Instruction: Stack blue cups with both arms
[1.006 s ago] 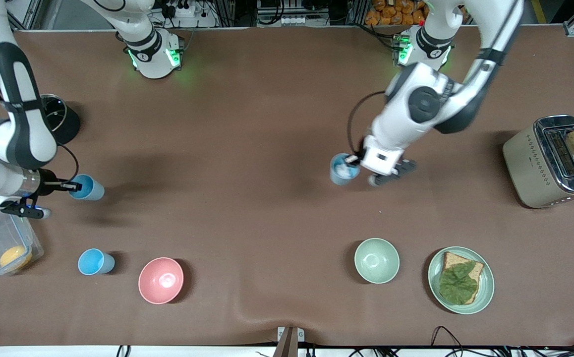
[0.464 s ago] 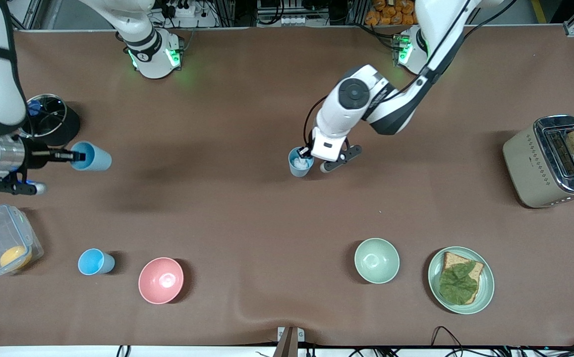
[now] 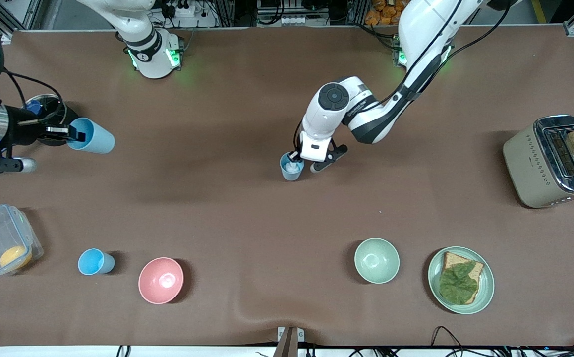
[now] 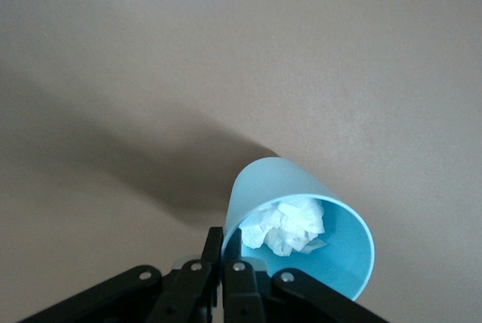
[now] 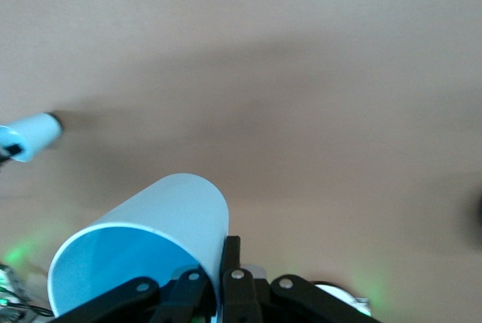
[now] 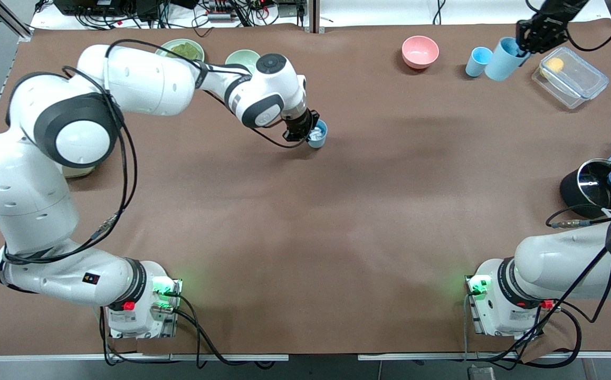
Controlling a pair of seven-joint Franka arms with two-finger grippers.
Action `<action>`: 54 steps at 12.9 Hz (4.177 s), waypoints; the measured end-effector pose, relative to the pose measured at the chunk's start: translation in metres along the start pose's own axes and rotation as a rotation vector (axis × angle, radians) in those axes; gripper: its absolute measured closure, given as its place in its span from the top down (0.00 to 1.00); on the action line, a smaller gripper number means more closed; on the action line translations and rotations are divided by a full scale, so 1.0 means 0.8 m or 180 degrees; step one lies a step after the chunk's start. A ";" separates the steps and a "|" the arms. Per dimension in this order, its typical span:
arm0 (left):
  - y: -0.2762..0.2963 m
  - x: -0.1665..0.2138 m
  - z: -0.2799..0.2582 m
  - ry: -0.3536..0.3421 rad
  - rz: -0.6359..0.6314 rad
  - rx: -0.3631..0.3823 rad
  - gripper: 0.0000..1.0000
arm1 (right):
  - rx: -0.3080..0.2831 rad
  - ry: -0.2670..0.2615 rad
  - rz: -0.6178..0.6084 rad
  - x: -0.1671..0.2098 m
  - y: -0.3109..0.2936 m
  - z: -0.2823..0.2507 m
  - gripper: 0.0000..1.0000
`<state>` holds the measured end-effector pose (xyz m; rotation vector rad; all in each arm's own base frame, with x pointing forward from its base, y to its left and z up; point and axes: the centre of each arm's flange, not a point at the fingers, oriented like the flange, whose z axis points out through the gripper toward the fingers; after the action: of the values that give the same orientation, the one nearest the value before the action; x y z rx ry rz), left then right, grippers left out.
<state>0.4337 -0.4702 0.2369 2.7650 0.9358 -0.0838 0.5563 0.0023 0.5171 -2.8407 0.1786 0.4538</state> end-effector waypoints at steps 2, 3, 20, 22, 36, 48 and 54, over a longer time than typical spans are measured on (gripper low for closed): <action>0.000 -0.007 0.009 0.0001 0.0026 0.0006 0.04 | -0.0061 -0.0007 0.0071 -0.005 -0.058 0.015 0.05; 0.001 -0.007 0.009 0.0002 0.0029 0.0004 0.04 | -0.0098 -0.0021 0.0078 -0.009 -0.083 0.023 0.05; 0.060 0.039 -0.140 0.0454 -0.0103 0.0113 1.00 | -0.0223 0.0205 0.0749 -0.032 -0.234 0.148 0.05; 0.063 0.039 -0.186 0.0579 -0.0131 0.0181 1.00 | -0.0177 0.0349 0.0881 -0.047 -0.277 0.175 0.05; -0.091 0.311 -0.384 0.0383 0.0824 0.0698 1.00 | 0.0015 0.0652 0.1249 -0.076 -0.435 0.370 0.05; -0.182 0.359 -0.553 0.0164 0.1456 0.1030 1.00 | -0.0039 0.0764 0.1228 -0.076 -0.457 0.440 0.05; -0.197 0.369 -0.564 0.0152 0.1503 0.0987 1.00 | -0.0041 0.0814 0.1221 -0.064 -0.459 0.440 0.05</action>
<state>0.5659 -0.0715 0.6100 3.2062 0.2731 -0.0909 0.4652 0.4542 0.2964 -2.8688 0.7795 0.1585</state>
